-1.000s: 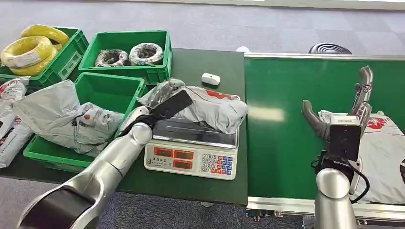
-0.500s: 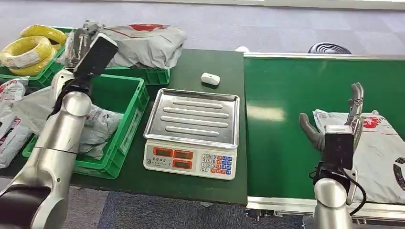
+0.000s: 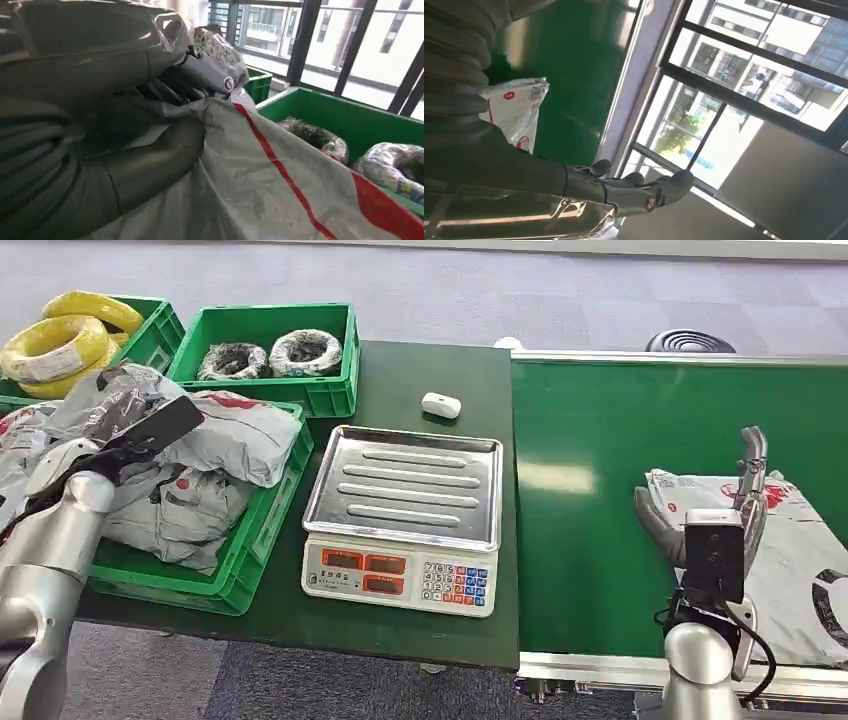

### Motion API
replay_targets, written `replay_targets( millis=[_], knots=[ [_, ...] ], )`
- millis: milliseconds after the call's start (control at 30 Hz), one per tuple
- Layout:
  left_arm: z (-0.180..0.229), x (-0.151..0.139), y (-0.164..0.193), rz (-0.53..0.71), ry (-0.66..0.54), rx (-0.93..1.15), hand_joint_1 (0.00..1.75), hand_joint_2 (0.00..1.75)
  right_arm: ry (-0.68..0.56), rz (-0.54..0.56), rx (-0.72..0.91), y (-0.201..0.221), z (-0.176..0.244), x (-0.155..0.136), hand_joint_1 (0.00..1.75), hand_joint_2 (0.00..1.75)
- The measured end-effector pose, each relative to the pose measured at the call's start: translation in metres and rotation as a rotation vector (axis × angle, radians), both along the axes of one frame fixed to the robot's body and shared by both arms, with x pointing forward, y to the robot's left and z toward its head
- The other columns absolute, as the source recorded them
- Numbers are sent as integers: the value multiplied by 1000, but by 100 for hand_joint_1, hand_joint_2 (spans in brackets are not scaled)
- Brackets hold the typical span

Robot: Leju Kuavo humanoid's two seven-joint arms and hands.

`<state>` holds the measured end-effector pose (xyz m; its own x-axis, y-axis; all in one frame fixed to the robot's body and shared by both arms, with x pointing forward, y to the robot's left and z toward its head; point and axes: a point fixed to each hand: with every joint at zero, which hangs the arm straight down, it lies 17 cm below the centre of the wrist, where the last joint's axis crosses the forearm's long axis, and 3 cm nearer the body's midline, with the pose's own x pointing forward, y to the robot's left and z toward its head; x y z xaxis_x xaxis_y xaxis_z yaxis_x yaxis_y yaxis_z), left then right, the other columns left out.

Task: Moved the parcel from conveyor to table for the left to box.

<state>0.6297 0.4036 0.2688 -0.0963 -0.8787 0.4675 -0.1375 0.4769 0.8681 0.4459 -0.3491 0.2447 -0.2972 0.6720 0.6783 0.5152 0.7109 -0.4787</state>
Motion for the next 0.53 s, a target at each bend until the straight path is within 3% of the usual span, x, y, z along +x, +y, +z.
replay_targets(
  millis=[167, 267, 367, 533],
  knots=[
    [-28, -5, 20, 56, 64, 77, 0, 175, 7, 5, 1, 1, -2, -1, 0, 175],
    [-32, -13, 25, 65, 3, 78, 0, 175, 23, -1, 12, -4, -6, -1, 0, 175],
    [2, -29, 31, 121, -211, 5, 0, 175, 51, 14, 30, -7, -14, -2, 0, 175],
    [79, -95, 13, 143, -653, -214, 0, 175, 107, 57, 90, -5, -36, -2, 0, 175]
  ],
)
